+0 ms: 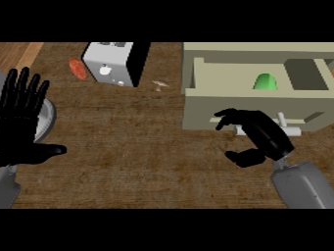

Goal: Pick up the cup, place it into the drawer and close the drawer

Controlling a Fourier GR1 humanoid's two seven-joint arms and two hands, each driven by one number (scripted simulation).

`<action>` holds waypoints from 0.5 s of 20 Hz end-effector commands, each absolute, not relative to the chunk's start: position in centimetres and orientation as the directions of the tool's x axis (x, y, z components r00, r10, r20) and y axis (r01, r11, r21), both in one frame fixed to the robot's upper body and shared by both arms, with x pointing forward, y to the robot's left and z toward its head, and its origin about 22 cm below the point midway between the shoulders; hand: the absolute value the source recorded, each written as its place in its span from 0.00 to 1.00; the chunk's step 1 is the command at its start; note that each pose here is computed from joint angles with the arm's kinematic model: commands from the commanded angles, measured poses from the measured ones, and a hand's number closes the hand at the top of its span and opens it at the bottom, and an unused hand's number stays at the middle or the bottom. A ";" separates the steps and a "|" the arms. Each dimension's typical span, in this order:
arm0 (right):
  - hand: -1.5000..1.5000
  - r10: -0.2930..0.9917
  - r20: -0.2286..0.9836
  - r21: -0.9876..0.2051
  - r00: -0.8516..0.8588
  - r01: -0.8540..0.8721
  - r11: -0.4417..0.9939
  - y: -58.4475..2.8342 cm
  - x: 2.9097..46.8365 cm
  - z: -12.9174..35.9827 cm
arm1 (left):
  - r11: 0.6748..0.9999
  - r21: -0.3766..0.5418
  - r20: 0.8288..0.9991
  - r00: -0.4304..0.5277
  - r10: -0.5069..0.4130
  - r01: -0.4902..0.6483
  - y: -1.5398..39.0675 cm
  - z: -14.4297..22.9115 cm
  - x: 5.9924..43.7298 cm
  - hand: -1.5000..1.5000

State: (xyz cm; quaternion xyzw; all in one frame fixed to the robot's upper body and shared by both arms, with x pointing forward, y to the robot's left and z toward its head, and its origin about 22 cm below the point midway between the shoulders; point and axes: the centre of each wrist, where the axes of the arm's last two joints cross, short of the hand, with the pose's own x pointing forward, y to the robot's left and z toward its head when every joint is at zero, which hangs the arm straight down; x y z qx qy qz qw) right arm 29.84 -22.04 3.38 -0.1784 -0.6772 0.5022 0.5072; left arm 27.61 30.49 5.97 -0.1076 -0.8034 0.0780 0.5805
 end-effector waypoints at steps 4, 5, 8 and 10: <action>0.00 0.790 0.466 -0.878 -0.399 -0.319 0.357 -21.3 34.3 0.1 | 0.961 -0.265 0.908 -0.315 0.276 0.076 32.4 5.4 27.0 0.00; 0.00 0.801 0.452 -0.882 -0.393 -0.330 0.336 -21.3 33.5 -1.8 | 0.960 -0.271 0.913 -0.296 0.280 0.072 32.8 3.7 27.5 0.00; 0.00 0.783 0.492 -0.864 -0.379 -0.318 0.389 -22.6 36.0 -2.4 | 0.958 -0.270 0.912 -0.292 0.287 0.097 33.4 5.4 27.5 0.00; 0.00 0.785 0.494 -0.863 -0.373 -0.323 0.390 -22.6 36.4 -3.0 | 0.963 -0.253 0.910 -0.313 0.270 0.096 34.0 6.2 25.9 0.00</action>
